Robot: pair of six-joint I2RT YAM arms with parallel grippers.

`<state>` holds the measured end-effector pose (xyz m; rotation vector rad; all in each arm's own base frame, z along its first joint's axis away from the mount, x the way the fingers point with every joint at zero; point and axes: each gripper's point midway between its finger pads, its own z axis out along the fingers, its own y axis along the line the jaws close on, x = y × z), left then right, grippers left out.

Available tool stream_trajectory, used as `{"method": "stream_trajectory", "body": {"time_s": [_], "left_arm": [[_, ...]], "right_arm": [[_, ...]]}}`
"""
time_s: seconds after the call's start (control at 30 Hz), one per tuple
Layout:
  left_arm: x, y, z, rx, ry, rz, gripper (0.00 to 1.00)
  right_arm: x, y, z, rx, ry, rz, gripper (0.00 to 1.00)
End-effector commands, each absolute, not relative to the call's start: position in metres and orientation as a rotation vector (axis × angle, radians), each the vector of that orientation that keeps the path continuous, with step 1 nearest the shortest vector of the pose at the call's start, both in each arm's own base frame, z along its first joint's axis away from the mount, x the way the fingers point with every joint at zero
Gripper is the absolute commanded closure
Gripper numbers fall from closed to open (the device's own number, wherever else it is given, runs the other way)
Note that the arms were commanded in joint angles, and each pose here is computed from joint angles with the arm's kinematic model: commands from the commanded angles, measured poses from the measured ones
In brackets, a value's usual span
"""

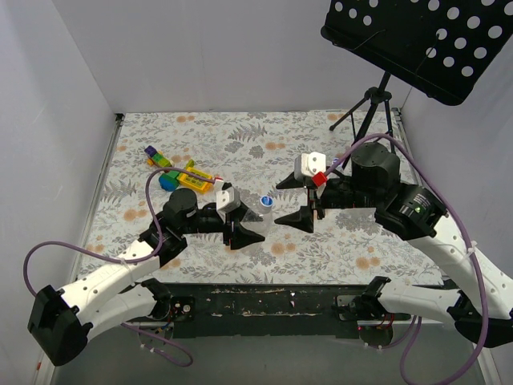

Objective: Screw on the bottle caps
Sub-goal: Screw the bottle cap onto the plastic bottle.

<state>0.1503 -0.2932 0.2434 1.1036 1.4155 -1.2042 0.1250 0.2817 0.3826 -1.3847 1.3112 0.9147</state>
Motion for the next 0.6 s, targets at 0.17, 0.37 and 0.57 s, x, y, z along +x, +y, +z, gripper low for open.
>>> {"method": "stream_trajectory", "body": {"time_s": [0.17,0.37,0.57], "left_arm": [[0.134,-0.292,0.271,1.157,1.262,-1.255,0.75],[0.154,-0.29,0.275,1.04,1.316,-1.185,0.76],[0.177,-0.283,0.278,0.901,1.381,-1.118,0.77]], "right_arm": [[0.115,0.302,0.392,-1.468,1.099,1.002,0.12],[0.111,0.309,0.385,-1.487,1.111,1.069,0.14],[0.108,0.307,0.382,-1.472,1.135,1.091,0.16]]}}
